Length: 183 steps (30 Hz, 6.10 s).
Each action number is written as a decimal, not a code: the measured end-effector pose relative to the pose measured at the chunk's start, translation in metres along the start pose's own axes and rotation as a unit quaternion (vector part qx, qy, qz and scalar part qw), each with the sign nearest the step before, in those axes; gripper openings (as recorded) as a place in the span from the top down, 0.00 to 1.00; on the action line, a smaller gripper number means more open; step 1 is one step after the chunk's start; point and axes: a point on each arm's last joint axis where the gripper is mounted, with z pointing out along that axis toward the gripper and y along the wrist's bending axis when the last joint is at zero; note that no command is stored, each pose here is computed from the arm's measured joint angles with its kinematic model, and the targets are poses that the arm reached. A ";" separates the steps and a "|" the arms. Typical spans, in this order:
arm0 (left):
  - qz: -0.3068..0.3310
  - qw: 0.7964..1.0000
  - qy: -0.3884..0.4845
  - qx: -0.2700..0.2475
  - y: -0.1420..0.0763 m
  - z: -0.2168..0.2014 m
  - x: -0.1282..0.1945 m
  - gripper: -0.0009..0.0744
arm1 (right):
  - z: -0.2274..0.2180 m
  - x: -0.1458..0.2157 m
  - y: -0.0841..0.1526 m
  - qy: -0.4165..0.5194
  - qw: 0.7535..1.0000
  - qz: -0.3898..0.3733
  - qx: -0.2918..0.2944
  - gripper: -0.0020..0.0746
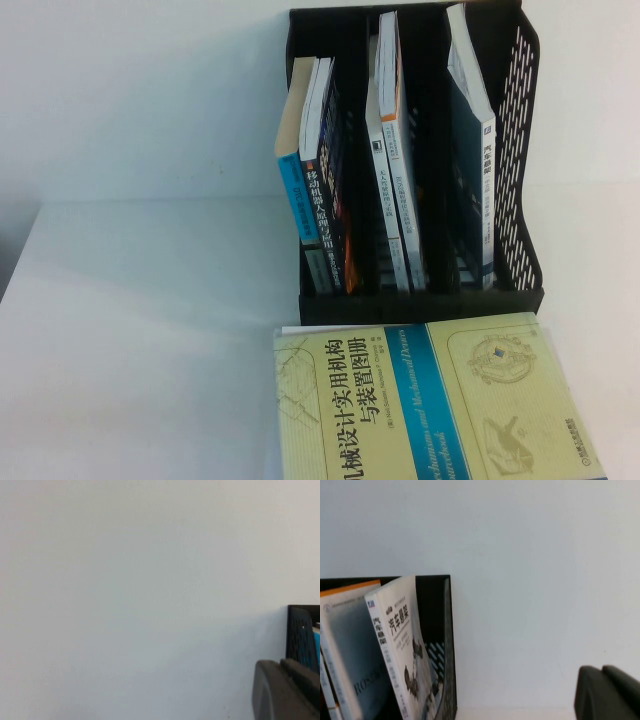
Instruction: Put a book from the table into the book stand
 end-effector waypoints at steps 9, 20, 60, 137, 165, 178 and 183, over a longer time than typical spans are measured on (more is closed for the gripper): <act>-0.073 0.997 -0.026 -0.006 0.002 0.000 -0.005 0.99 | 0.000 -0.007 0.001 -0.041 0.999 0.003 -0.004 0.98; -0.109 0.973 0.201 -0.001 -0.014 0.016 -0.046 0.99 | 0.001 -0.046 0.003 0.232 0.971 0.055 0.016 0.98; -0.317 0.768 0.550 0.087 -0.051 0.102 0.045 0.99 | 0.143 0.081 0.050 0.573 0.796 0.152 -0.123 0.98; -0.405 0.708 0.550 0.179 -0.069 0.134 0.024 0.33 | 0.164 0.082 0.093 0.586 0.763 0.177 -0.206 0.97; -0.389 0.679 0.607 0.139 -0.019 0.157 0.051 0.33 | 0.167 0.084 0.091 0.595 0.764 0.157 -0.195 0.97; -0.400 0.650 0.631 0.139 -0.011 0.159 0.075 0.33 | 0.166 0.099 0.095 0.628 0.732 0.177 -0.197 0.97; -0.403 0.644 0.636 0.136 -0.009 0.162 0.079 0.33 | 0.165 0.099 0.098 0.627 0.731 0.181 -0.197 0.97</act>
